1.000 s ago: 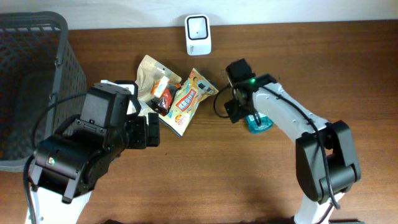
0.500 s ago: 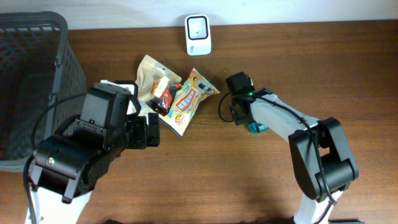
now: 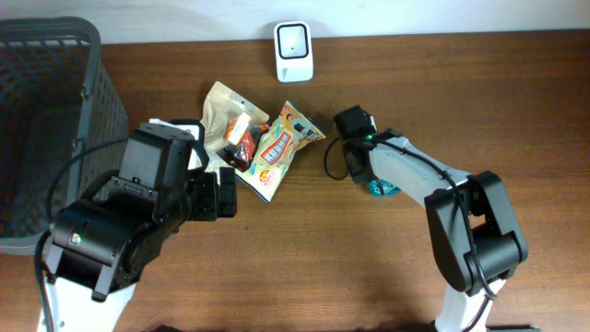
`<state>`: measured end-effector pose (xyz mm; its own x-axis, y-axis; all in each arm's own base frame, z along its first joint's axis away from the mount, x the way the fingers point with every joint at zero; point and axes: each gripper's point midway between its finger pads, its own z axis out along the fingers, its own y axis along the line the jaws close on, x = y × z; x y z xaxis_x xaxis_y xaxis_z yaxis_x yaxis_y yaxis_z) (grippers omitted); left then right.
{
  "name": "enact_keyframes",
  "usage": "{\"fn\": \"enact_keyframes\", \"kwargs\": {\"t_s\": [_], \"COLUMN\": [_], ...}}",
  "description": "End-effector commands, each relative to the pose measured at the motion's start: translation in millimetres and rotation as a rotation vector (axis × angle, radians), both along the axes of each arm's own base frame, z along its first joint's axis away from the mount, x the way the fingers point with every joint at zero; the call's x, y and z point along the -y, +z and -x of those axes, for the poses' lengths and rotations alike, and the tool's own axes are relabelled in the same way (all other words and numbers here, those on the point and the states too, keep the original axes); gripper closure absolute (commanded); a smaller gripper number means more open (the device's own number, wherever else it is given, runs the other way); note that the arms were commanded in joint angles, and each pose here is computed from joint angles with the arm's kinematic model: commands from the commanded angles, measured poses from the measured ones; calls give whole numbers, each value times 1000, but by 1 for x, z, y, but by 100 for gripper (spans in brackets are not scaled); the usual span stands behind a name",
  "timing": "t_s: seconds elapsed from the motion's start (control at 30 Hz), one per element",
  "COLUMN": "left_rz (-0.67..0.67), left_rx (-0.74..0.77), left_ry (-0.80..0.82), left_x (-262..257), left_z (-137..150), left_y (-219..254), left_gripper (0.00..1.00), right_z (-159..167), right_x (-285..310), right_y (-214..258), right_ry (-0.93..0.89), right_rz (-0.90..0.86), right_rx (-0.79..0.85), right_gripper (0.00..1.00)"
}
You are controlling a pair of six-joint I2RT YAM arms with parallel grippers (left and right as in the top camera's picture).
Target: Scan the item barcode
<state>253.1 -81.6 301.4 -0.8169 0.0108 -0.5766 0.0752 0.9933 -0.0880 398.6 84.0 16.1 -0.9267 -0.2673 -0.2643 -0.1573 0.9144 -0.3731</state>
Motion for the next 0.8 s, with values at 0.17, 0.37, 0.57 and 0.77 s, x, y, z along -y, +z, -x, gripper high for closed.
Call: {"fn": "enact_keyframes", "kwargs": {"t_s": [0.17, 0.37, 0.57, 0.77], "left_rz": [7, 7, 7, 7], "left_rx": [-1, -1, -1, -1], "left_ry": [-1, -1, -1, -1], "left_x": [2, 2, 2, 2], "left_z": [0, 0, 0, 0], "left_y": [0, 0, 0, 0], "left_gripper": [1, 1, 1, 1], "right_z": [-13, -12, -12, -13], "right_x": [-6, 9, 26, 45], "right_y": [22, 20, 11, 6], "right_ry": [-51, -119, -191, -252], "right_rz": [-18, -29, -176, -436], "right_rx": [16, 7, -51, -119], "right_gripper": [61, 70, 72, 74]}}
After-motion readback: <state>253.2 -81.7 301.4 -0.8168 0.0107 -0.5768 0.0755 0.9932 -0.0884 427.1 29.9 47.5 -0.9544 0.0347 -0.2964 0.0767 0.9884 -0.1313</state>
